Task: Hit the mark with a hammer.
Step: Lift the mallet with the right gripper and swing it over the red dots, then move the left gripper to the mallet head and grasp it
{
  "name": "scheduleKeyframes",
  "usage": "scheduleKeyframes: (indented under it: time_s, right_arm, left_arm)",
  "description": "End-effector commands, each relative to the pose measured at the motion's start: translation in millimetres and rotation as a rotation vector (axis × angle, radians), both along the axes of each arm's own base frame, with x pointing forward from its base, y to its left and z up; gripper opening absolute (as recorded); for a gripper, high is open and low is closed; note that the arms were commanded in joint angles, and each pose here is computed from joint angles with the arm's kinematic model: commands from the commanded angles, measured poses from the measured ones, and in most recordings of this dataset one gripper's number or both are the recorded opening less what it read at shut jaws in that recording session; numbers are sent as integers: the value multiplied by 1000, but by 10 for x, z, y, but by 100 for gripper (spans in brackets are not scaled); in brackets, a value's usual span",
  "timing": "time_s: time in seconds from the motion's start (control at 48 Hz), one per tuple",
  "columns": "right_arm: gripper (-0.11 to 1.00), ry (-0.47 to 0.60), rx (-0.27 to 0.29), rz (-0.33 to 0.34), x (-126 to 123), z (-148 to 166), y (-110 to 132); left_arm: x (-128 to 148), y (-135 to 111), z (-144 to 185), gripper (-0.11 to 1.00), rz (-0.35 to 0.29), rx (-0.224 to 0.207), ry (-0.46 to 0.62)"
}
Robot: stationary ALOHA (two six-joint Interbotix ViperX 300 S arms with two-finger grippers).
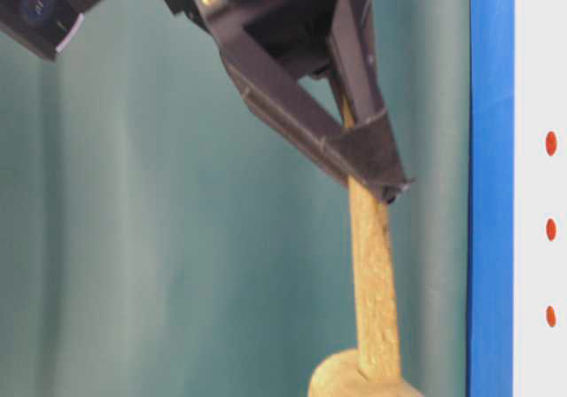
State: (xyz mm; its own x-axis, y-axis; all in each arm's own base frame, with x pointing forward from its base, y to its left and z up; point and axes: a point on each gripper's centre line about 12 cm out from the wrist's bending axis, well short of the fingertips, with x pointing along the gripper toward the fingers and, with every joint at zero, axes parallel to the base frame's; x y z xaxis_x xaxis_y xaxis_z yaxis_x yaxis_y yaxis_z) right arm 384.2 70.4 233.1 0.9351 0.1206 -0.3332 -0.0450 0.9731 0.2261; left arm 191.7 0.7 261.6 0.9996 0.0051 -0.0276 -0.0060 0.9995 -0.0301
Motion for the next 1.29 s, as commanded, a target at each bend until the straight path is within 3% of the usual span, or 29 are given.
scheduleKeyframes:
  time_s: [0.0, 0.271, 0.459, 0.834, 0.938, 1.272]
  right_arm:
    - [10, -51, -11, -37, 25, 192, -171]
    - [10, -23, -135, -161, 46, 189, -849]
    - [10, -15, -203, -212, 33, 206, -1149]
    - [10, -41, -268, -207, 52, 276, -1202]
    - [10, -65, -363, -177, 56, 306, -1200]
    - [10, -213, -761, -100, 59, 488, -1163]
  left_arm:
    - [16, 0, 54, 0, 0, 0, -18]
    - [16, 4, 54, 0, 2, -1, -18]
    - [16, 3, 54, 0, 2, 0, -18]
    - [16, 1, 54, 0, 1, -6, -18]
    - [16, 3, 54, 0, 2, -23, -19]
    - [16, 0, 47, 0, 1, -64, -13]
